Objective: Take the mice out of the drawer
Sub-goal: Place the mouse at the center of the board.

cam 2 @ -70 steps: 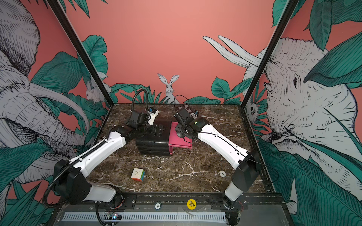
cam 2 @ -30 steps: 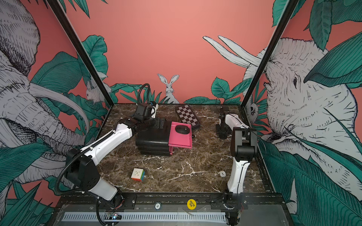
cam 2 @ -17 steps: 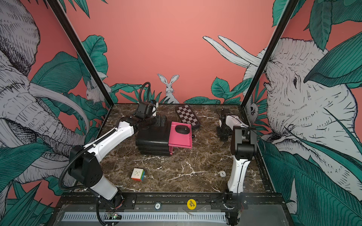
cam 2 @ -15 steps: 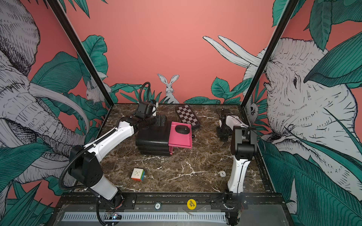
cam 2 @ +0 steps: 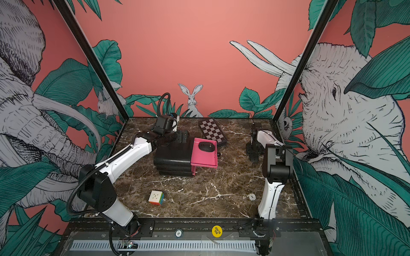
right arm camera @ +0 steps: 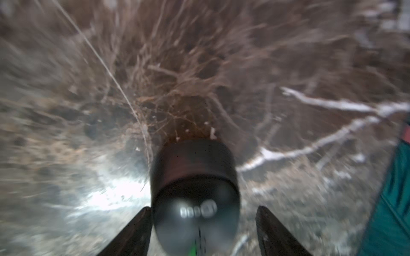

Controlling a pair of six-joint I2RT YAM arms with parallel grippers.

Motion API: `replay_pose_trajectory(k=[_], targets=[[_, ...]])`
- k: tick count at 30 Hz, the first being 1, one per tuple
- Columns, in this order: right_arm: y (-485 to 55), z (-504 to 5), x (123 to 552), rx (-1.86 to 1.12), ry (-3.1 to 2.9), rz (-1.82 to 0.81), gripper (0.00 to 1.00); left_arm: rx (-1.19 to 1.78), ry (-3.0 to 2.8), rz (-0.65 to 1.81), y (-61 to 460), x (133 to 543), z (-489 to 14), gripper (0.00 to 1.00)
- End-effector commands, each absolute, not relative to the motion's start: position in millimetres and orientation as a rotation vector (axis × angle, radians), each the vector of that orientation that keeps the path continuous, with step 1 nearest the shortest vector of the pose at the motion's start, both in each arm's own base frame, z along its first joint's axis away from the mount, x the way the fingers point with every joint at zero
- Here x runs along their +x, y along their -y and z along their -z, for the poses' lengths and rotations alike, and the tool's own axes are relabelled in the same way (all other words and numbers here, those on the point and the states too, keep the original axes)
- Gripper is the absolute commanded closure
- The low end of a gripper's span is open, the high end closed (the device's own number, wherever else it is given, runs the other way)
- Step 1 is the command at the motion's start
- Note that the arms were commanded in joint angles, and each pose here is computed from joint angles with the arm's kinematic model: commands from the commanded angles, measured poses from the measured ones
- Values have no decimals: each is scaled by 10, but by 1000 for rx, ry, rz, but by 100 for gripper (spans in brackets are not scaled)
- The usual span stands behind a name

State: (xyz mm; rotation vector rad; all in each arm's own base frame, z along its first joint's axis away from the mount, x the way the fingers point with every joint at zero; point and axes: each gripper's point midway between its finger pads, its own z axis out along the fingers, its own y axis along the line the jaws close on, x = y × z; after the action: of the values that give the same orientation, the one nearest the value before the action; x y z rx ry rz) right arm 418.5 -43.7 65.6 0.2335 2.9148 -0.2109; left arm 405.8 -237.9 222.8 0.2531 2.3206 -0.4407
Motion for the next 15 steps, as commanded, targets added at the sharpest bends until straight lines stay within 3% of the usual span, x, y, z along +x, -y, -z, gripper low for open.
replay_pose_trajectory(k=[1,8,15], targets=[[393,-1405,4102,609,-2719,144,27,277,-2382,454,2345,3900,-2209,1],[-249,-2330,3941,760,-2437,-120,23,367,-2334,486,2383,3817,-2353,1],[-1280,-2626,3763,759,-2309,-345,22,445,-2325,479,2342,3699,-2325,1]])
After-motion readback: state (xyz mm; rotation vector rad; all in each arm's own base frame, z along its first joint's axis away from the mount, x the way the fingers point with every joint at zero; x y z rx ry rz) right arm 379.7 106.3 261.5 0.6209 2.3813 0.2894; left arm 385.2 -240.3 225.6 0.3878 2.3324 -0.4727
